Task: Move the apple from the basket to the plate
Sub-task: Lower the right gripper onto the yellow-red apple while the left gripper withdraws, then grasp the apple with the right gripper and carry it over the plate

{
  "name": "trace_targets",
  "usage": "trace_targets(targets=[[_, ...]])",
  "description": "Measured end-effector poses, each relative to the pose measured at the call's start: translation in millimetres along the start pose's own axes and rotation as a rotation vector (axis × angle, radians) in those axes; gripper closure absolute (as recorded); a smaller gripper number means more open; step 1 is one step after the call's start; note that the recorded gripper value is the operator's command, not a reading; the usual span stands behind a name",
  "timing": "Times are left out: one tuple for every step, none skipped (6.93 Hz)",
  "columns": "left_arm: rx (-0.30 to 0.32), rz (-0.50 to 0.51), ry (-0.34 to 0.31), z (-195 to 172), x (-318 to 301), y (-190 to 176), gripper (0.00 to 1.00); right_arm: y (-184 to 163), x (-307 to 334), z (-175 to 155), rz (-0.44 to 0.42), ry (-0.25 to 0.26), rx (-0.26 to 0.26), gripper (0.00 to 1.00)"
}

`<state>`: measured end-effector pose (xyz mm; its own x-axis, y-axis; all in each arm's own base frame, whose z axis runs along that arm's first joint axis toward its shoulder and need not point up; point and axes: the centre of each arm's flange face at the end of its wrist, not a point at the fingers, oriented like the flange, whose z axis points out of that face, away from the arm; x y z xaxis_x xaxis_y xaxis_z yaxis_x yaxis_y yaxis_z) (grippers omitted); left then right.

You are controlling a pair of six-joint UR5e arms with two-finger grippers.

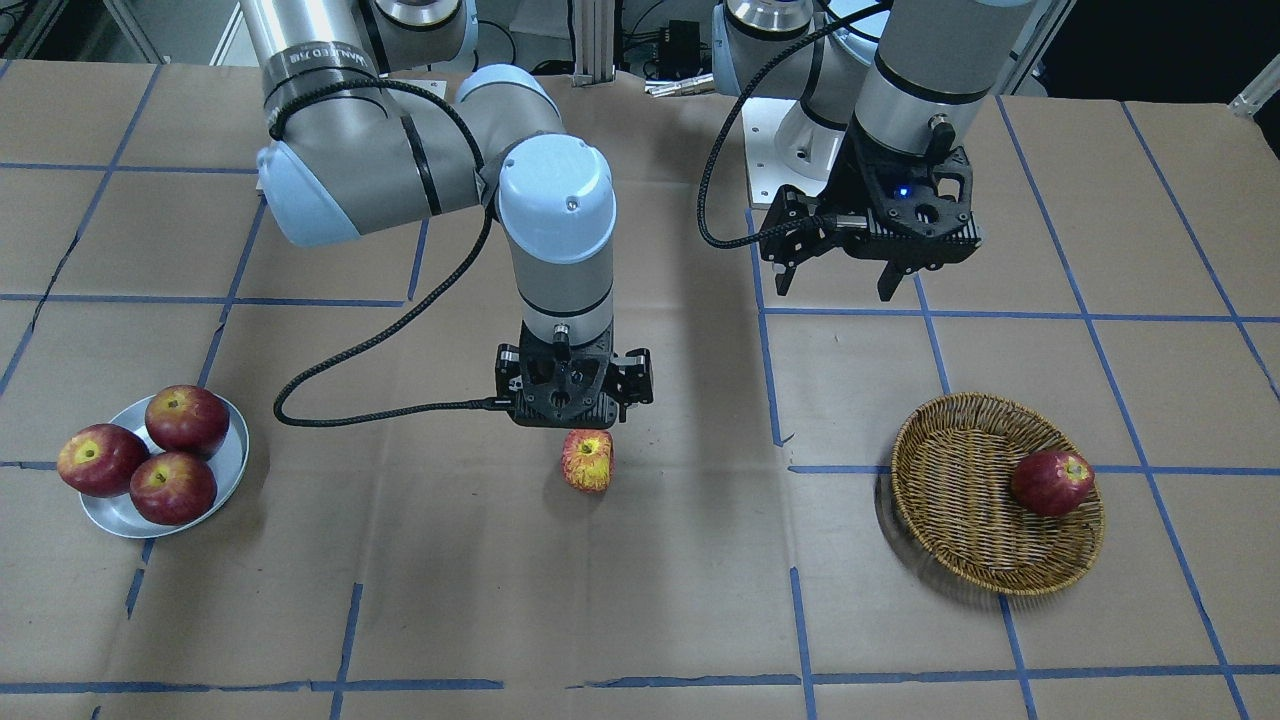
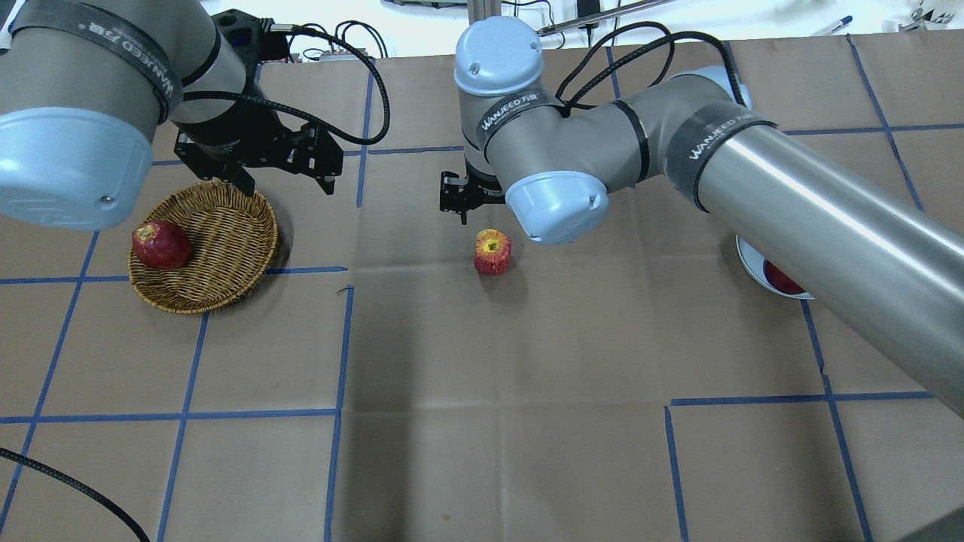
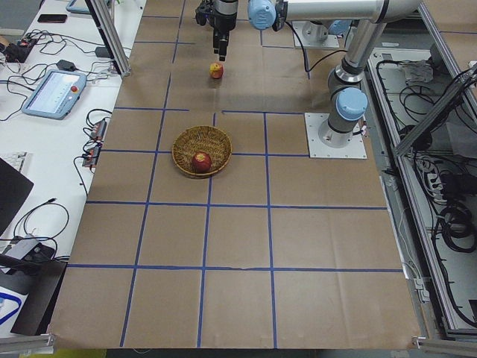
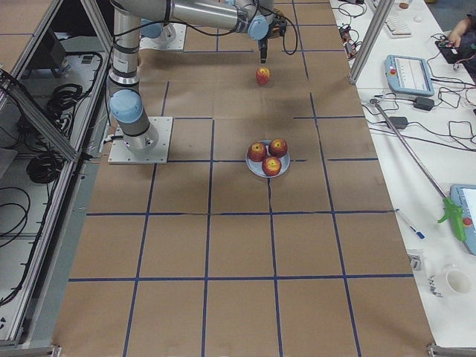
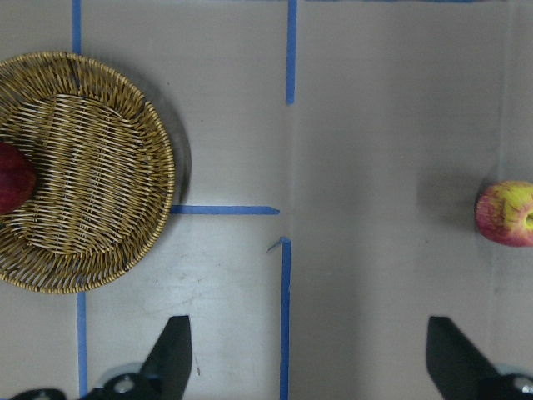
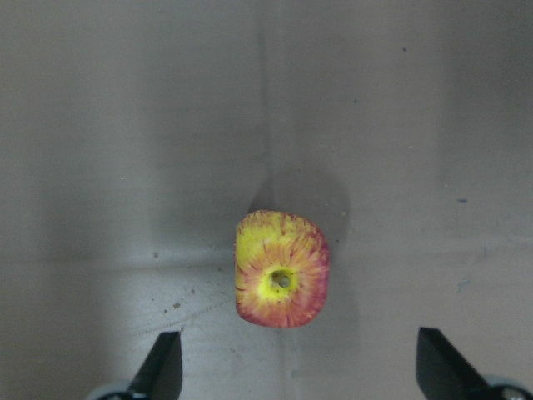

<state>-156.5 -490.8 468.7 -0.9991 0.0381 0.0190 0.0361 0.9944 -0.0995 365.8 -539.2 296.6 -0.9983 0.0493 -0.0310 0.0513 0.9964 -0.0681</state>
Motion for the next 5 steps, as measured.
trace_targets(targets=[[0.003, 0.003, 0.002, -2.1, 2.7, 0.6, 0.01, -3.4, -5.1, 22.1, 0.001, 0.000, 0.000, 0.00], [0.007, 0.005, 0.001, -5.2, 3.8, 2.4, 0.01, -5.7, -7.5, 45.9, 0.001, 0.000, -0.001, 0.00], [0.009, 0.007, 0.000, -7.0, 4.2, 3.8, 0.01, -5.8, -7.6, 71.4, -0.001, -0.003, 0.007, 0.00], [0.010, 0.008, 0.000, -7.9, 5.1, 4.8, 0.01, -3.0, -6.3, 99.3, -0.005, -0.008, 0.019, 0.01], [0.015, 0.009, -0.001, -10.4, 5.6, 6.9, 0.01, 0.0, -4.7, 118.9, -0.008, -0.010, 0.026, 0.17]])
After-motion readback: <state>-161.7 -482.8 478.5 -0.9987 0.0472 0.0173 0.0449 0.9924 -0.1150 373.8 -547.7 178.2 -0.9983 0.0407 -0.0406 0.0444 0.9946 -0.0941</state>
